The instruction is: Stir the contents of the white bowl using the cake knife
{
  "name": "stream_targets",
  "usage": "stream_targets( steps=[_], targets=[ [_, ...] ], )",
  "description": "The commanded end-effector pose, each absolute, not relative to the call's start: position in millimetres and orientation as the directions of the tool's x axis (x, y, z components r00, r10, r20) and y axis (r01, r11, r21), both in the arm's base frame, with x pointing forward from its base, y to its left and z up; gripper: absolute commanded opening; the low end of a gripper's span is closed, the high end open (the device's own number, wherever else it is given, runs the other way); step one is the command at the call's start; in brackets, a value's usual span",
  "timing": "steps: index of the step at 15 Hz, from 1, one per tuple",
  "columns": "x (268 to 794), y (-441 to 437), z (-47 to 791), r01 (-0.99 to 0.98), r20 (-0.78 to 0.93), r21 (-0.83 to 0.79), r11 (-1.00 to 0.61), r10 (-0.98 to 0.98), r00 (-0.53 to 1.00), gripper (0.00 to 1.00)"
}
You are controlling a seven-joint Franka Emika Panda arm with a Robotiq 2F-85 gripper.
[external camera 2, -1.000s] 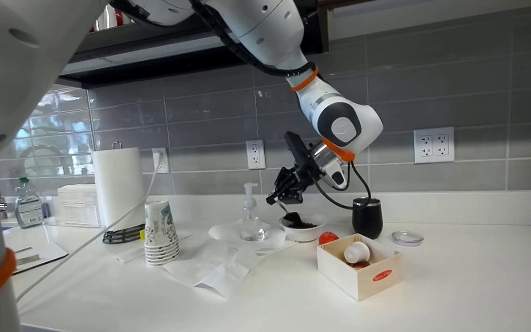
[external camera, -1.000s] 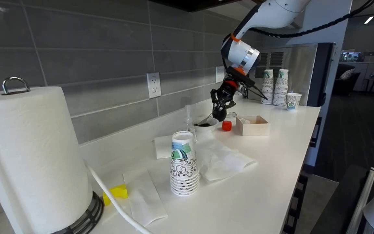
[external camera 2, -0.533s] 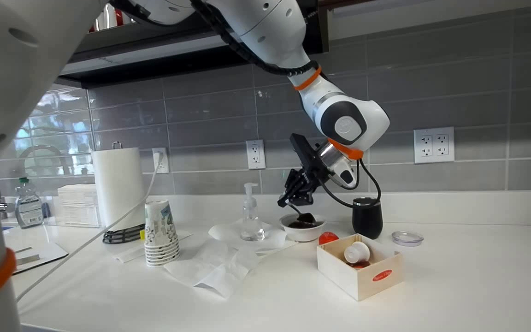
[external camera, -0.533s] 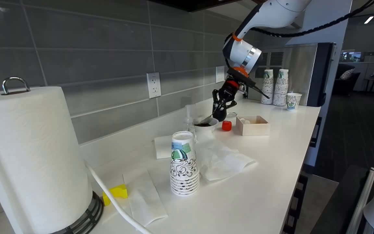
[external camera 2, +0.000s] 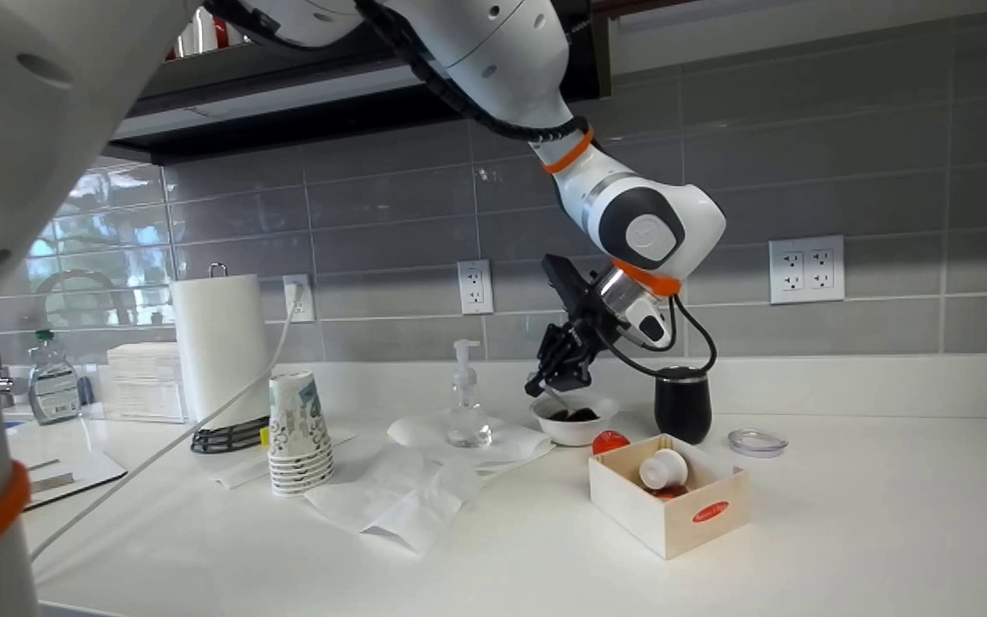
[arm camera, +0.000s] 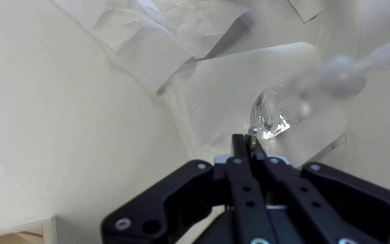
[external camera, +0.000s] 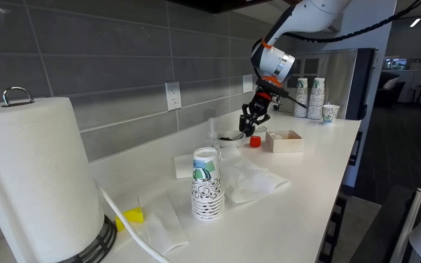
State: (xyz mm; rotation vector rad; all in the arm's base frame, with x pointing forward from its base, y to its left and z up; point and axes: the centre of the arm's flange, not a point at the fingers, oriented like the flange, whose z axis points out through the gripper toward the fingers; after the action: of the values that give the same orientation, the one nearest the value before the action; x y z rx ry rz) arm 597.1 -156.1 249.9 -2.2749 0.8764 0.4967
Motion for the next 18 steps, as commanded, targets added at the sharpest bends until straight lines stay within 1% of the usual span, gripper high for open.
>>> stream_targets(
  steps=[1,4,10,12,18],
  targets=[
    [588.4,-146.3,258.9,-0.681,-0.576,-0.392,-0.619,-0.412,0.706,0.01],
    [583.4,-140.1,261.7,-0.606,-0.543,-0.447,-0.658,-0.338,0.768,0.01],
    [583.4,-136.8,265.7,-0.490,-0.487,-0.561,-0.668,-0.212,0.847,0.01],
    [585.2,-137.0,264.7,-0.481,-0.473,-0.564,-0.672,-0.215,0.855,0.01],
    [594.9,-145.2,258.9,-0.521,-0.430,-0.526,-0.672,-0.318,0.845,0.01]
  ],
)
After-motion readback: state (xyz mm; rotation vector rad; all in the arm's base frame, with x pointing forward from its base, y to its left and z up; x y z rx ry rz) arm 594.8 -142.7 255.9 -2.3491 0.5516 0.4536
